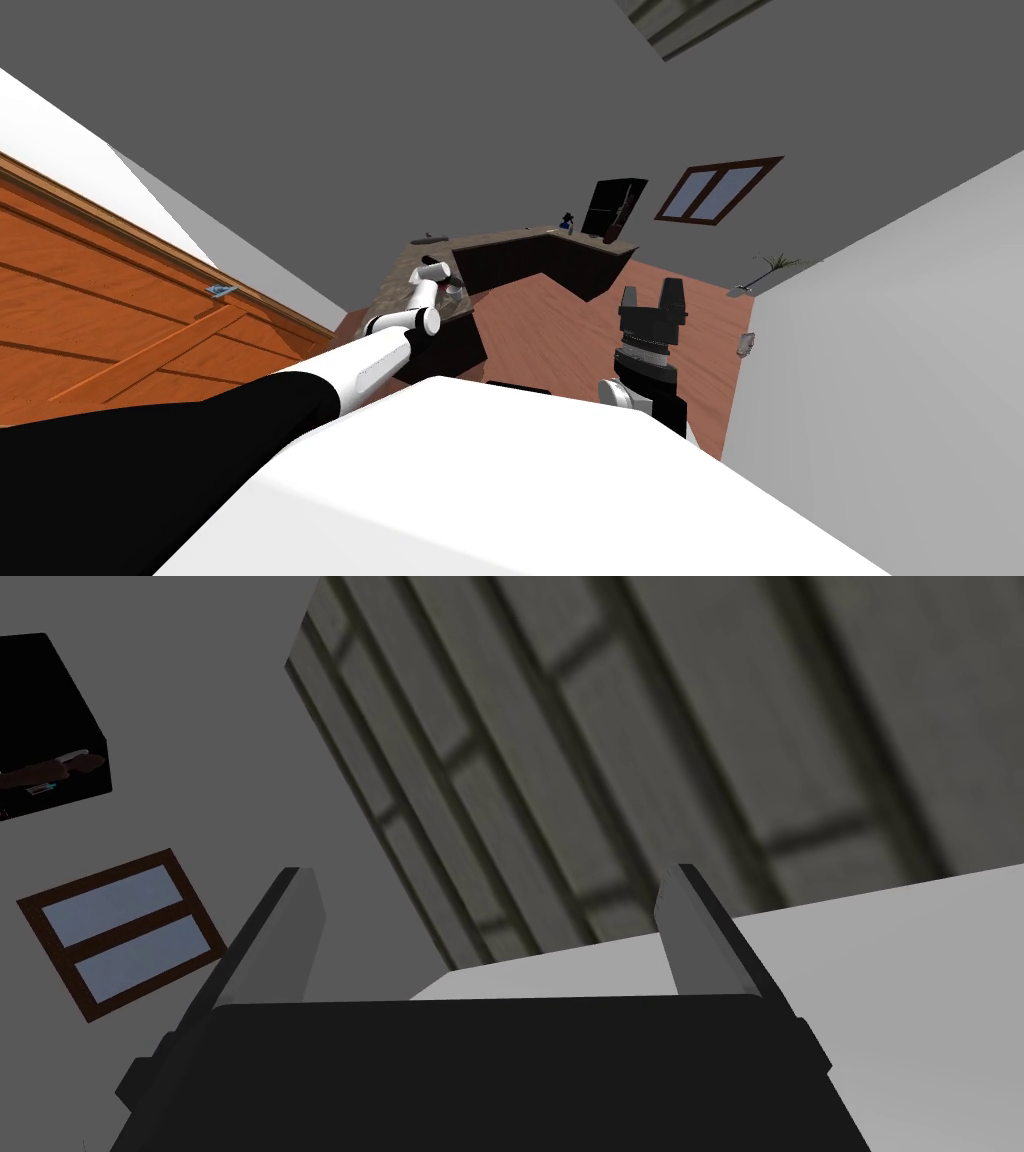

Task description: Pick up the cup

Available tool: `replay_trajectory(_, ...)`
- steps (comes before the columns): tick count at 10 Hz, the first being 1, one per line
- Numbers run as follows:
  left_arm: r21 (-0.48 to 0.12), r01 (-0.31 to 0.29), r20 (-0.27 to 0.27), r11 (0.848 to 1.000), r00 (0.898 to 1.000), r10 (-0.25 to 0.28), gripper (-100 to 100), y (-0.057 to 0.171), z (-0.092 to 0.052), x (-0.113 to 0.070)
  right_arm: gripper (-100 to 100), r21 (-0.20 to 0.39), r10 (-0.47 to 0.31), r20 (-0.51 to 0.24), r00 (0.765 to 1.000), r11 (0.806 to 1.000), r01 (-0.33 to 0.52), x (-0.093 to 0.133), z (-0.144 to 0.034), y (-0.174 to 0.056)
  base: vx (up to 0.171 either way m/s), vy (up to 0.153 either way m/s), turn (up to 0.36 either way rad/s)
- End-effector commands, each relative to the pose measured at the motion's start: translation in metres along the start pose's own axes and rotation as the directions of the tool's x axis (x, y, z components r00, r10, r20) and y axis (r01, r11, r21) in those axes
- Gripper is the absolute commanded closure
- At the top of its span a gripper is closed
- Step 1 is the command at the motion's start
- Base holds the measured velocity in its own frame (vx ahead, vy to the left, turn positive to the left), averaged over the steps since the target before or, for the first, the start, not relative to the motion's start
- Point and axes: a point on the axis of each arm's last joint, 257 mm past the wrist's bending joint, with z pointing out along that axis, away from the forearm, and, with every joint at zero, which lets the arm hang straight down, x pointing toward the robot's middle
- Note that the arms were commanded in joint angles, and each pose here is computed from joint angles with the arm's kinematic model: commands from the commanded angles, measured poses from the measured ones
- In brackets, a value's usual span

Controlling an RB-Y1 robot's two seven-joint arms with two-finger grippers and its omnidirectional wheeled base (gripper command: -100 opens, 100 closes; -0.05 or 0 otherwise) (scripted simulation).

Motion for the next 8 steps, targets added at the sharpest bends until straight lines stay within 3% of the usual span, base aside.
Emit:
replay_trajectory(1,-0.05,0.019,0.036,0.999,0.999,-0.018,-100,0.013,0.001,-0.004,0,0.0,0.0,0.0,1.0,1.0,0.0,0.0,0.0,0.0,-0.011,0.003,-0.012)
replay_trajectory(5,-0.134,0.056,0.108,0.989,0.993,-0.042,-100,0.033,0.001,-0.015,0,0.0,0.0,0.0,1.0,1.0,0.0,0.0,0.0,0.0,-0.012,0.015,-0.011)
replay_trajectory(8,-0.191,0.082,0.177,0.978,0.983,-0.048,-100,0.051,0.002,-0.037,0,0.0,0.0,0.0,1.0,1.0,0.0,0.0,0.0,0.0,-0.007,0.026,0.009)
